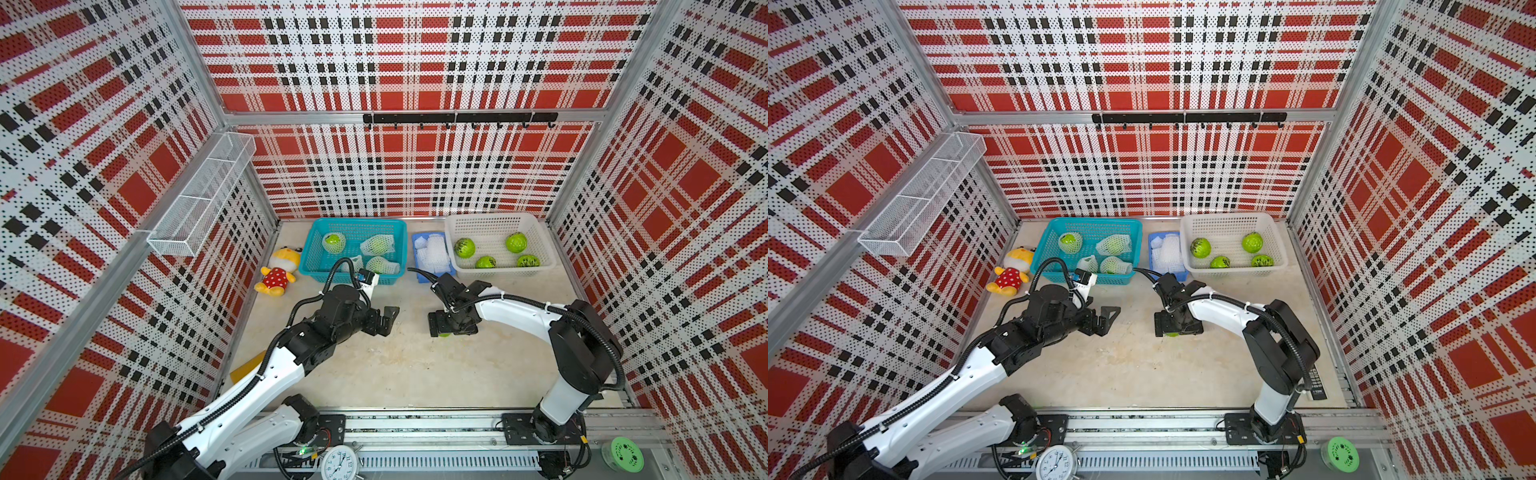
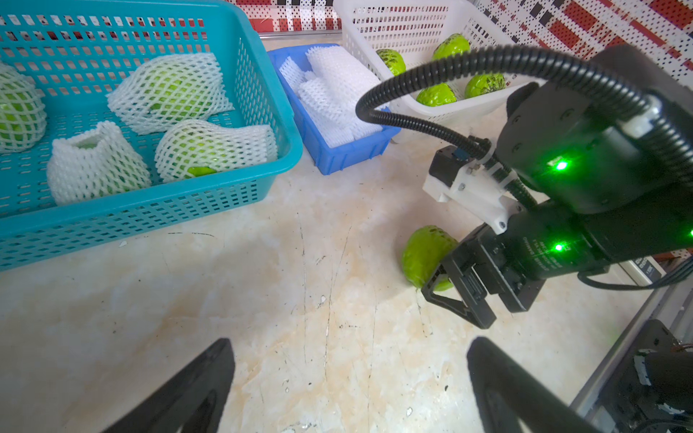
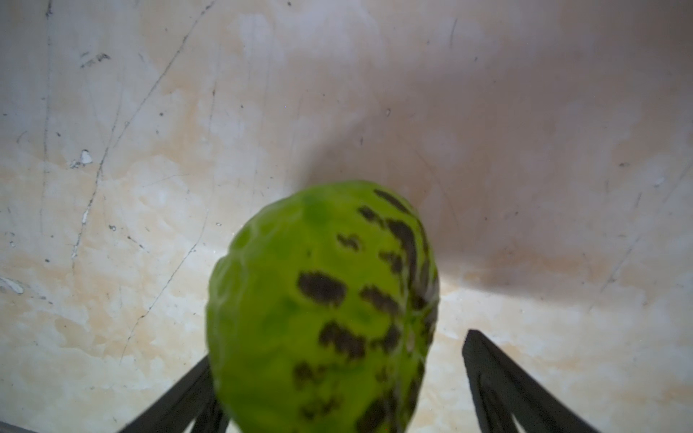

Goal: Sleeve custard apples in foam nets
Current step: Place the custard apple at the center of the board, then pick up the foam net from the storage box.

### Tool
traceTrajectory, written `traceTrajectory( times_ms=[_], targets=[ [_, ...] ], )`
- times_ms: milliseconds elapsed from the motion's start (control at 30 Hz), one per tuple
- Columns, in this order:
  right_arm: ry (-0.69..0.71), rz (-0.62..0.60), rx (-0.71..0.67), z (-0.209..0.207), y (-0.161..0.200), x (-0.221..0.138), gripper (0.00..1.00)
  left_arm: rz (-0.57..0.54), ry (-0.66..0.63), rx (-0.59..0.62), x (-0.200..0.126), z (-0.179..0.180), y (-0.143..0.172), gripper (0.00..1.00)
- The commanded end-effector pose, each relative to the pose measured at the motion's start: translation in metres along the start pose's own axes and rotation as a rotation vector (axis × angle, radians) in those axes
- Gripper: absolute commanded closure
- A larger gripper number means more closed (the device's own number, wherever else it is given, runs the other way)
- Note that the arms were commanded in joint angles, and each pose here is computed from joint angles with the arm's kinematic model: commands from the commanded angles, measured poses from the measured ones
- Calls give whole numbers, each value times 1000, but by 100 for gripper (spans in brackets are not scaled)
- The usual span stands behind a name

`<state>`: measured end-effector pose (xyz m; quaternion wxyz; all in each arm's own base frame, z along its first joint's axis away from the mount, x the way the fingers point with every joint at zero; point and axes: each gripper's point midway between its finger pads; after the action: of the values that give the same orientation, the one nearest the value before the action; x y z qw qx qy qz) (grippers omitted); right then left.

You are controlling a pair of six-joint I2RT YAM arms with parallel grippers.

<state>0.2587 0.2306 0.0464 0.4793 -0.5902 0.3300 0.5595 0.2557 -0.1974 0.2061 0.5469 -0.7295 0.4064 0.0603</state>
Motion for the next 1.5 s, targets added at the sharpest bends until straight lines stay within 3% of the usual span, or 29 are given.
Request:
traceTrajectory(
  times_ms=[0,167,400,633,800,900,1000,1200,1333,1467],
  targets=[
    [-9,-95,-35,5,-20,-13,6,-29,-2,-16,0,-1,-8,0],
    [-30,-134,-77,12,-33,-20,6,-42,-28,-8,0,1,-15,1],
    [-5,-245,-114,7,-56,-55,4,-109,-48,5,-1,-2,-39,1],
    [10,-427,-8,-13,-96,-113,4,-148,-22,15,-6,-18,-77,1],
    [-6,-560,126,-40,-139,-157,15,-180,-33,-38,-22,-22,-100,0],
    [-42,-586,170,-44,-162,-158,21,-185,-32,-68,-25,-20,-110,1],
    [-38,-569,130,-38,-182,-143,23,-208,-17,-59,-18,-19,-113,0],
    [-19,-585,106,-37,-216,-103,28,-203,2,-19,17,-14,-95,0],
    [-153,-593,143,-17,-233,-107,25,-118,-3,-21,31,-23,-85,0],
    [-224,-589,273,-14,-233,-102,21,-136,-18,6,37,-26,-83,0]
  ],
)
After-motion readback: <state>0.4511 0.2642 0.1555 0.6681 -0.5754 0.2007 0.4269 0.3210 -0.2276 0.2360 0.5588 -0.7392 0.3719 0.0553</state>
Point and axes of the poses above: each gripper's point midway between its finger pads, its own x axis out along the fingers, its own z axis along the line the jaws close on, y = z × x, and after that the axes turned 12 degrees about -x, right-handed
